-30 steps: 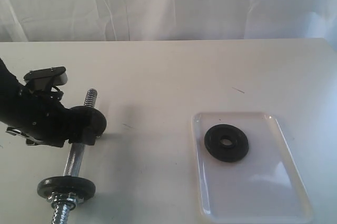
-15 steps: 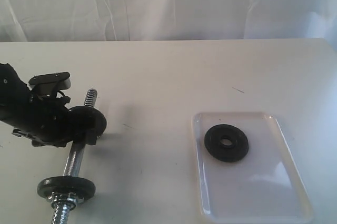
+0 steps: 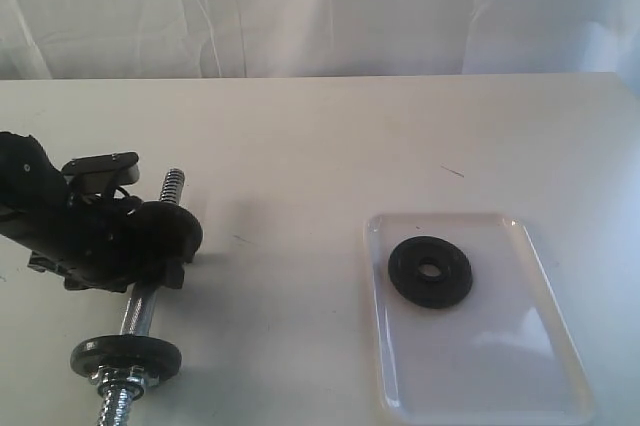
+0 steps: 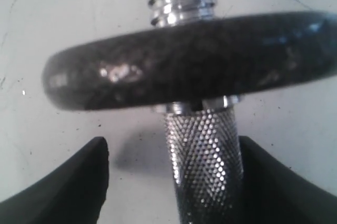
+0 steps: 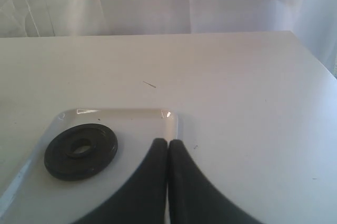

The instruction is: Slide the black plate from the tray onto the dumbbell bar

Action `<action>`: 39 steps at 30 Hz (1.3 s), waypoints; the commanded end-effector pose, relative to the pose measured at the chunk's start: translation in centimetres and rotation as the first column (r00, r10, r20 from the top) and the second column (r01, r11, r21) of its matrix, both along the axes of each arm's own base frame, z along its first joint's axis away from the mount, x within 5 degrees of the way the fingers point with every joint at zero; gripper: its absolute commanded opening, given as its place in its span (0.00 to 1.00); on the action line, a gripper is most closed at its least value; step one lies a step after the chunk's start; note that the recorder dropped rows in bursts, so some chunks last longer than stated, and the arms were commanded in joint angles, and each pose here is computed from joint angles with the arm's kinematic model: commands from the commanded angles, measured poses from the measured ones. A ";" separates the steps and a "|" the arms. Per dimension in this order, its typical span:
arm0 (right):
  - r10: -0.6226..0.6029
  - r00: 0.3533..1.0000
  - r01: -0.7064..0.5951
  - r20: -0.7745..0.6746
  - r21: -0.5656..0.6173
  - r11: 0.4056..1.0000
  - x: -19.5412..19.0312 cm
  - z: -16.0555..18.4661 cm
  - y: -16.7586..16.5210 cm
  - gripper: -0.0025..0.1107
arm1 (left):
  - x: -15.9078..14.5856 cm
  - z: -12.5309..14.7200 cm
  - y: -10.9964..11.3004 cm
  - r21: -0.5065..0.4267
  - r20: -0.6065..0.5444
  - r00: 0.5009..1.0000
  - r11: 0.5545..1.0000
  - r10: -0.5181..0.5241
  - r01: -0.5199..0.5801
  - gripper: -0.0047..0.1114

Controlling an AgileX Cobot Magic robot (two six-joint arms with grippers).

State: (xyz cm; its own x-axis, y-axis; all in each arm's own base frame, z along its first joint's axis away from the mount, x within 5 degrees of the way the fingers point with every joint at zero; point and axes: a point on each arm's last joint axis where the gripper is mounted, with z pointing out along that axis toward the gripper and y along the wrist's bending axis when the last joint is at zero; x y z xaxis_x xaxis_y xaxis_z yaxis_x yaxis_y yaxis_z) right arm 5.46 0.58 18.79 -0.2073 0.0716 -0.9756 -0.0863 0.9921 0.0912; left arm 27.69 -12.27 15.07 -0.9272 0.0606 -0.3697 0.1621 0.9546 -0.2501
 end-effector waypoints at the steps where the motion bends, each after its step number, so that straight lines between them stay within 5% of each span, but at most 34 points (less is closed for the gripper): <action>1: -0.005 1.000 0.005 0.013 0.004 1.000 0.0 0.0 0.0 0.02 | 0.0 -0.1 0.0 -0.006 -0.011 1.000 1.000 0.009 -0.009 0.62; 15: -0.005 1.000 0.005 0.013 0.004 1.000 0.0 0.0 0.0 0.02 | 0.2 0.3 0.0 -0.011 0.020 1.000 1.000 0.016 -0.016 0.05; 39: -0.005 1.000 0.005 0.013 0.004 1.000 0.0 0.0 0.0 0.02 | -2.0 4.3 -0.8 0.080 0.138 0.929 0.938 -0.345 0.337 0.04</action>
State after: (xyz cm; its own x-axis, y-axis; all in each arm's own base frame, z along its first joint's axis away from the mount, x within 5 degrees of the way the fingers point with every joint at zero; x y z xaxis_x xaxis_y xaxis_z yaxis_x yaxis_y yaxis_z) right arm 5.46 0.58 18.81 -0.2052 0.0719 -0.9761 -0.0865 0.9921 0.0912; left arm 25.84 -12.24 17.46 -0.8321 0.3825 -0.4015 0.4740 0.8665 -0.1568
